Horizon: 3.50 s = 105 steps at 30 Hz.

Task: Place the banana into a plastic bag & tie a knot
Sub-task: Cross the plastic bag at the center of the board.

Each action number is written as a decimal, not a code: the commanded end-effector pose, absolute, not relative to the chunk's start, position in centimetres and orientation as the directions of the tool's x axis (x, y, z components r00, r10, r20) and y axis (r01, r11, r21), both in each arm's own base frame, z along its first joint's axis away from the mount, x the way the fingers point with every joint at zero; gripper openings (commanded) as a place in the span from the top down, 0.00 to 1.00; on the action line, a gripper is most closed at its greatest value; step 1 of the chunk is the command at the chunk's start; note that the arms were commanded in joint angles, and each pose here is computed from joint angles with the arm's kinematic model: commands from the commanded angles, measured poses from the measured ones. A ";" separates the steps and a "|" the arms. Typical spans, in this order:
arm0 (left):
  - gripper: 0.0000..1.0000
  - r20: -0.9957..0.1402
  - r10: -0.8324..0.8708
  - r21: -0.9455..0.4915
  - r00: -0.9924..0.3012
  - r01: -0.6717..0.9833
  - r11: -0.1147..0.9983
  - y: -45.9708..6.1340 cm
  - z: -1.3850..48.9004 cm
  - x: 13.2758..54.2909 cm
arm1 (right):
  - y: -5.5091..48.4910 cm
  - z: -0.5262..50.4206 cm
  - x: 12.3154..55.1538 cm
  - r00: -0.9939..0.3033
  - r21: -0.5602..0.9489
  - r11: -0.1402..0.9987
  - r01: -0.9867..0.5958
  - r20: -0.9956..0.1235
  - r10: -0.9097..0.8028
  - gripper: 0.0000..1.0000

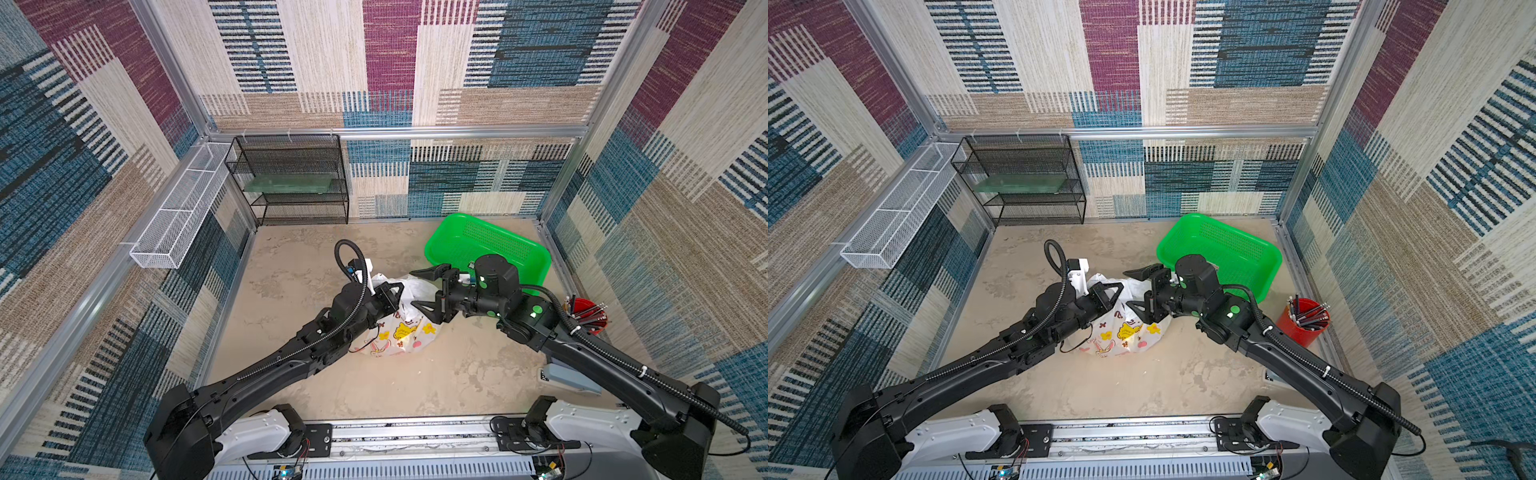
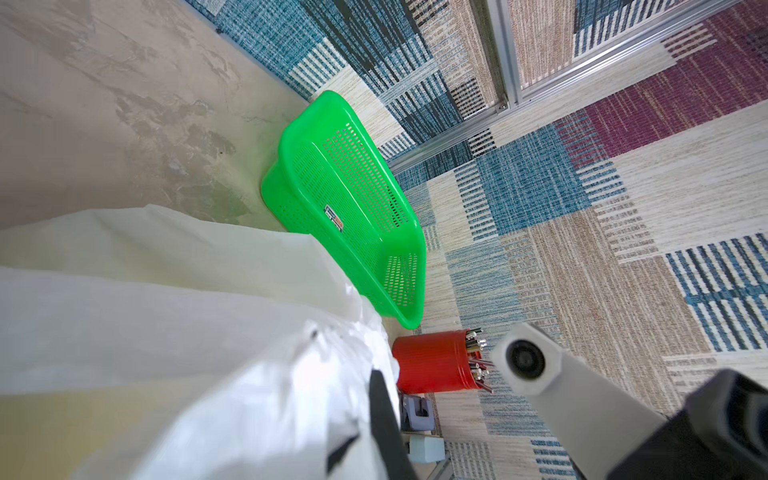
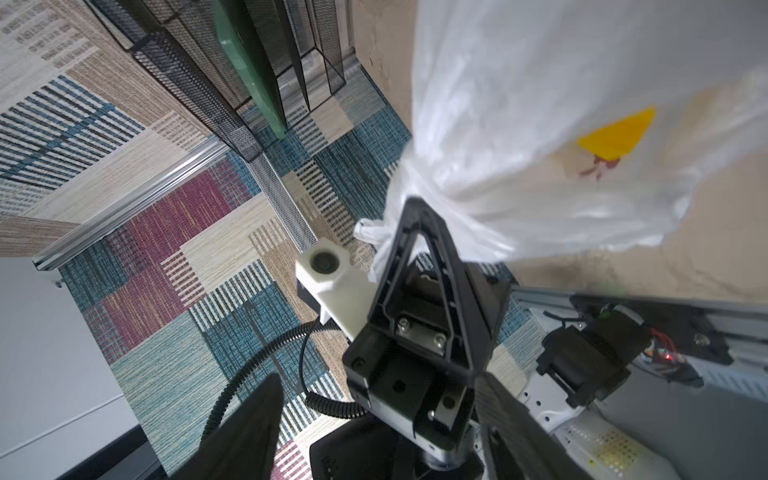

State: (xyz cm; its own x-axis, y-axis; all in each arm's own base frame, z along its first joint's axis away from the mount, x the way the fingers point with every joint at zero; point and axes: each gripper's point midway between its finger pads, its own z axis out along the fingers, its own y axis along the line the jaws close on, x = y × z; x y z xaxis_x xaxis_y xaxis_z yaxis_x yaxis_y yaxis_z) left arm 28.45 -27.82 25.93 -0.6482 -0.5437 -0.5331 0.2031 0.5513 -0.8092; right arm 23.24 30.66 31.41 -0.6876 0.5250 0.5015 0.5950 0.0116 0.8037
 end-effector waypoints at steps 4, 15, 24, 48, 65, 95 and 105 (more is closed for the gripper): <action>1.00 -0.634 -0.525 -0.758 -0.568 0.322 0.567 -28.0 27.3 28.2 | 31.0 30.1 23.8 -0.444 0.603 -0.143 0.785 0.708 0.549 0.26; 1.00 -0.667 -0.511 -0.733 -0.543 0.355 0.580 -28.4 27.4 27.7 | 30.4 26.4 26.8 -0.388 0.554 -0.112 0.825 0.700 0.600 0.31; 1.00 -0.682 -0.485 -0.716 -0.547 0.366 0.595 -29.2 26.8 27.5 | 30.5 26.5 26.6 -0.350 0.508 -0.104 0.855 0.713 0.608 0.29; 1.00 -0.712 -0.446 -0.687 -0.542 0.409 0.600 -30.5 26.7 26.7 | 30.3 23.9 28.2 -0.292 0.473 -0.095 0.876 0.677 0.675 0.36; 1.00 -0.726 -0.416 -0.670 -0.547 0.430 0.605 -31.5 26.5 26.5 | 30.5 22.8 29.0 -0.286 0.467 -0.090 0.880 0.672 0.683 0.62; 0.00 -0.451 -0.414 -0.718 -0.791 0.046 0.694 -25.3 27.4 23.0 | 27.4 23.8 34.5 -0.591 0.733 0.357 0.579 0.075 0.803 1.00; 0.07 -0.156 -0.654 -0.809 -0.740 -0.283 0.514 -21.0 28.2 26.7 | 30.1 27.5 35.1 -0.764 0.799 0.556 0.228 -0.207 0.611 1.00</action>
